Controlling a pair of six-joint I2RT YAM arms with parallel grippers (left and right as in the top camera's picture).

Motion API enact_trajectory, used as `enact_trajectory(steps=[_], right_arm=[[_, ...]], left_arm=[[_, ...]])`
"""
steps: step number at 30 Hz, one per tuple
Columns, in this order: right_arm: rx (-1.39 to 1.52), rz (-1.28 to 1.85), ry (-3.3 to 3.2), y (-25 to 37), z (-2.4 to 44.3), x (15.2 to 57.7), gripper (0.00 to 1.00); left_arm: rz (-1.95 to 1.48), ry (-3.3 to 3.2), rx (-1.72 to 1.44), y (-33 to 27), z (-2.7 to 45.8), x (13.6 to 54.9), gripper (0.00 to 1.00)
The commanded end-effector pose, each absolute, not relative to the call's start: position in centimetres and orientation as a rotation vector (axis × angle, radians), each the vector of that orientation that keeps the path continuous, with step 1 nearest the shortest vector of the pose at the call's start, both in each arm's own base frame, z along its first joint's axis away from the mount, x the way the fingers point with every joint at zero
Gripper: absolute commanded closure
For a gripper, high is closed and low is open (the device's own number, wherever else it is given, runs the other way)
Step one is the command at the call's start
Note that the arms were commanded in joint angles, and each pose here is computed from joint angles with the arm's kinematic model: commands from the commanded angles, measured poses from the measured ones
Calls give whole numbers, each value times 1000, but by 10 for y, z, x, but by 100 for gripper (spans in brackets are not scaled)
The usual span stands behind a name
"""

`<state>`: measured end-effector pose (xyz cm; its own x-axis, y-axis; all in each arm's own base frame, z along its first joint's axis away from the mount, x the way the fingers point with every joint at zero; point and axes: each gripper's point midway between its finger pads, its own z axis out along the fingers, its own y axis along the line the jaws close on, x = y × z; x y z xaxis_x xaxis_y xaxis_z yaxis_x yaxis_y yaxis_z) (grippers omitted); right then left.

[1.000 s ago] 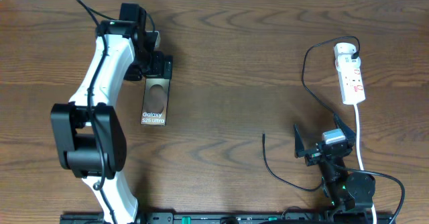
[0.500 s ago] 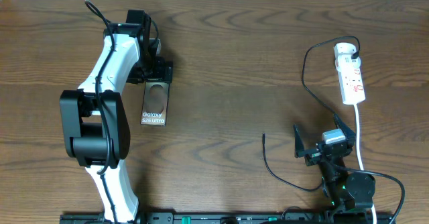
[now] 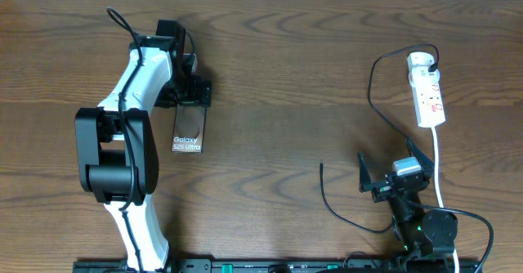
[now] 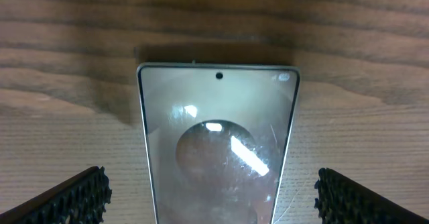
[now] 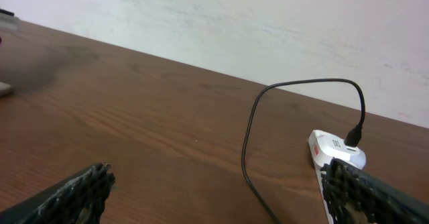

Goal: Plug charger to phone and switch on socket
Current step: 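Lower the left gripper and grasp the phone's top edge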

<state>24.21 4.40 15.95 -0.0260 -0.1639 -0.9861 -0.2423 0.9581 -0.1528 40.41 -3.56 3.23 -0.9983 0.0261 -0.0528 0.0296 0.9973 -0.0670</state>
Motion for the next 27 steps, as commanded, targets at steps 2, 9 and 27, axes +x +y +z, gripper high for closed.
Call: enact_trajectory(steps=[2,9,27], right_arm=[[-327,61,1606,45,158,242,1],[-327,61,1606,45,158,242,1],[-326,61,1606,45,158,242,1]], left_arm=[[-78,3106,32,-32,25,401,2],[-78,3110,32,-31,19,399,2],[-77,3145,33,-31,8,386,2]])
